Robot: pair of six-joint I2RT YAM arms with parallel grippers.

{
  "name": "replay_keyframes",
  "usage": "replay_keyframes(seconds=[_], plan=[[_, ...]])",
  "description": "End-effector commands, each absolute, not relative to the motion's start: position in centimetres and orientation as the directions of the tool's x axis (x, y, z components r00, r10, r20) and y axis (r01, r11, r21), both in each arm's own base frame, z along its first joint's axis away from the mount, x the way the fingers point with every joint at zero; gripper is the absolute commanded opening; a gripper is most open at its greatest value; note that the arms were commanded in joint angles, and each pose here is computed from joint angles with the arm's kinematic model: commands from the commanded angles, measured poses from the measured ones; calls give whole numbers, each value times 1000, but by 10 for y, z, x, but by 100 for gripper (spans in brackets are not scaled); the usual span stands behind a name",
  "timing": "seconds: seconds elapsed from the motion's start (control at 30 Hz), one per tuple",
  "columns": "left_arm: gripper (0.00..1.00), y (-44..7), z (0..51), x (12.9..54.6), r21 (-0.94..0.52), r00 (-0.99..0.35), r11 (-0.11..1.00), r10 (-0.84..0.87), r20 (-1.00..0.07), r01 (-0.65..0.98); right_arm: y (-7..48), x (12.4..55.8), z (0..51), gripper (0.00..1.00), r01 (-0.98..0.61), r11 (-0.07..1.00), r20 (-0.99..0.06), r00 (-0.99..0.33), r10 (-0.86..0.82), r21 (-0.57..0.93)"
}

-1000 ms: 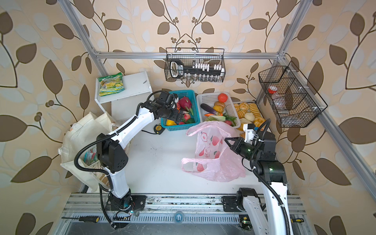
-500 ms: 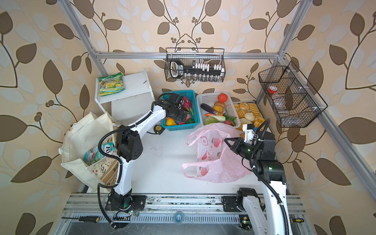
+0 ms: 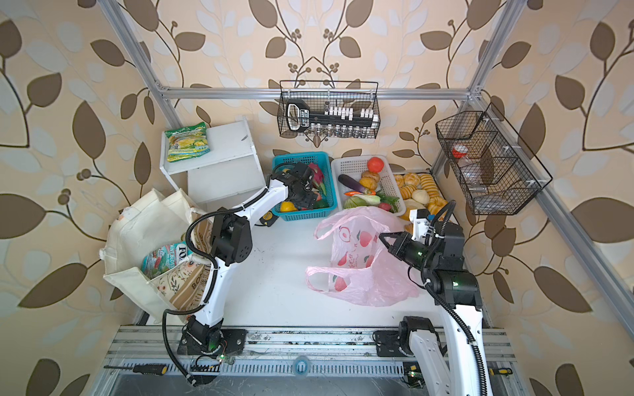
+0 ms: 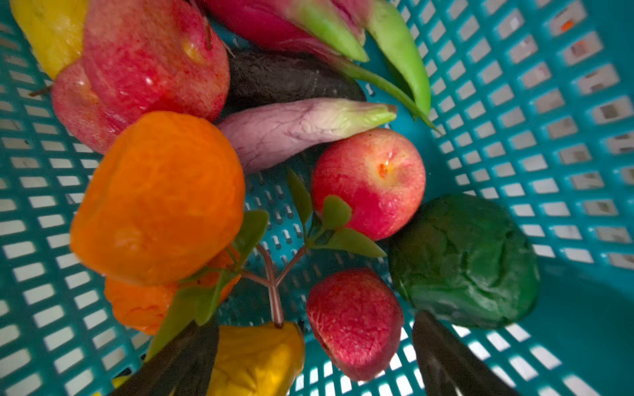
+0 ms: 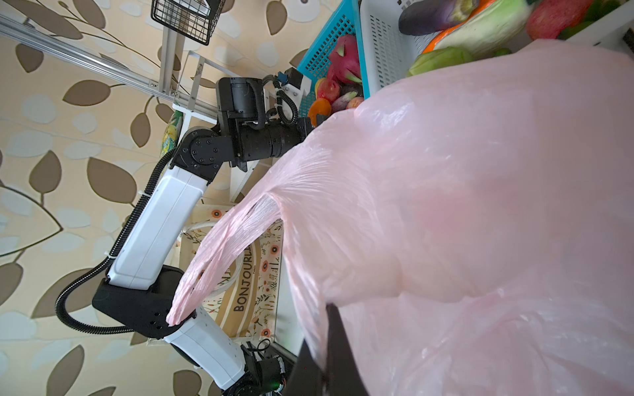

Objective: Place the mixed food into the grocery bags and tie them
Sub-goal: 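Lower the left gripper and grasp the yellow pear in the teal basket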

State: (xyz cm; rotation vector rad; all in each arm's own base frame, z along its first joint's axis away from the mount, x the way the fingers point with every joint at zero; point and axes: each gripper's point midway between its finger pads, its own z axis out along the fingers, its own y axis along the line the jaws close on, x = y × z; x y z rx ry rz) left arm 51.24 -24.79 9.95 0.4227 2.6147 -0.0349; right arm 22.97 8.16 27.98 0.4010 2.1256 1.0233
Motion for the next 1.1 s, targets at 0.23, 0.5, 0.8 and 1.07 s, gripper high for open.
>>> replay_keyframes(seconds=[0.23, 0.5, 0.8, 1.07], plan=[[97, -214, 152, 503, 194, -814, 949, 314, -488, 249, 78, 229, 268, 0, -19, 653, -487, -684, 544, 757], [98, -200, 130, 486, 217, -874, 948, 303, -379, 234, 76, 227, 264, 0, -11, 670, -494, -683, 537, 743], [90, -196, 101, 476, 170, -916, 951, 298, -268, 260, 74, 225, 261, 0, -8, 687, -506, -682, 528, 727], [86, -197, 80, 456, 128, -932, 944, 321, -166, 303, 73, 226, 258, 0, 2, 688, -503, -681, 532, 726]])
